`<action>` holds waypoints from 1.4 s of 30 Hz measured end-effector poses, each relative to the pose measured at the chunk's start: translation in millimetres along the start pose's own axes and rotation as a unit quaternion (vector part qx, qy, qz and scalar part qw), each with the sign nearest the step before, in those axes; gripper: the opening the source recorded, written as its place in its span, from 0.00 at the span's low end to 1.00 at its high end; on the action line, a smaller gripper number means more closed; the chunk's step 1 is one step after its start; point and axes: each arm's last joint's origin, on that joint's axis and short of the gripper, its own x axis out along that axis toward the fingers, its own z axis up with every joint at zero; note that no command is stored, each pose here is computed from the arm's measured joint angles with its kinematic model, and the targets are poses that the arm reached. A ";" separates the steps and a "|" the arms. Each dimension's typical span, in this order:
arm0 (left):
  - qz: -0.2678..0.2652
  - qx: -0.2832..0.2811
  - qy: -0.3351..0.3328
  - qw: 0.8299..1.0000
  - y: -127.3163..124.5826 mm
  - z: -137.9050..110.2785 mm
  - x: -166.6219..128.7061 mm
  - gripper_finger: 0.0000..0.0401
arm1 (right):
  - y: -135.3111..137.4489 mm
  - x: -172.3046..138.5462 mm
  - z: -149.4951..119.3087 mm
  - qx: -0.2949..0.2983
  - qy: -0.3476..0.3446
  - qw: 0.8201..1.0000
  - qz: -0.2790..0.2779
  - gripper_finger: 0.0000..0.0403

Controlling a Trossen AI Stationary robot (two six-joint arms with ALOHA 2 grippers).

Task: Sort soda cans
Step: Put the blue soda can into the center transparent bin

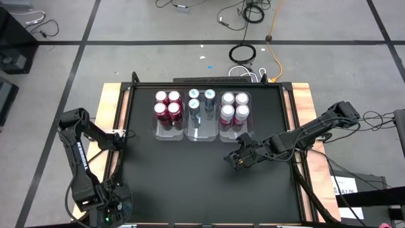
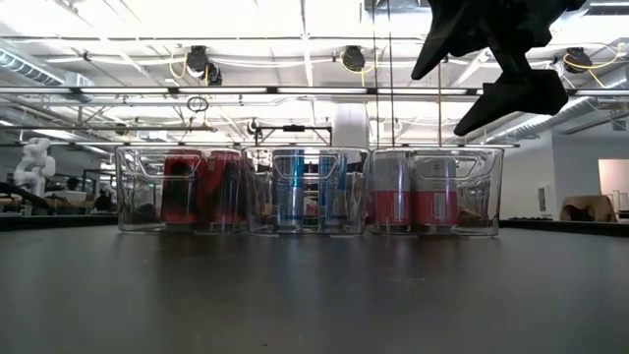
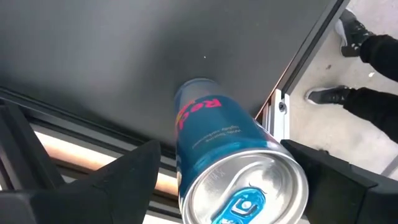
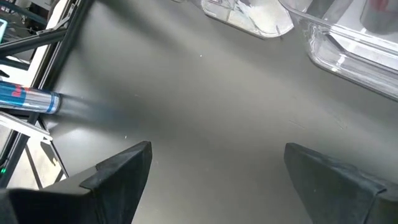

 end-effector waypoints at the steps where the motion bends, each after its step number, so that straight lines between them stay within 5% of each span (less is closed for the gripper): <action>1: 0.000 -0.001 0.000 1.000 0.0 0.0 0.0 0.84 | 0.0 0.0 0.0 0.000 0.000 1.000 0.000 0.89; 32: -0.005 0.019 -0.014 1.000 0.9 -9.4 0.1 0.84 | 0.0 0.0 0.0 0.000 0.001 1.000 0.000 0.89; 42: -0.004 0.021 -0.012 1.000 1.6 -10.4 -0.5 0.63 | 0.0 0.0 0.1 -0.003 0.001 1.000 0.000 0.89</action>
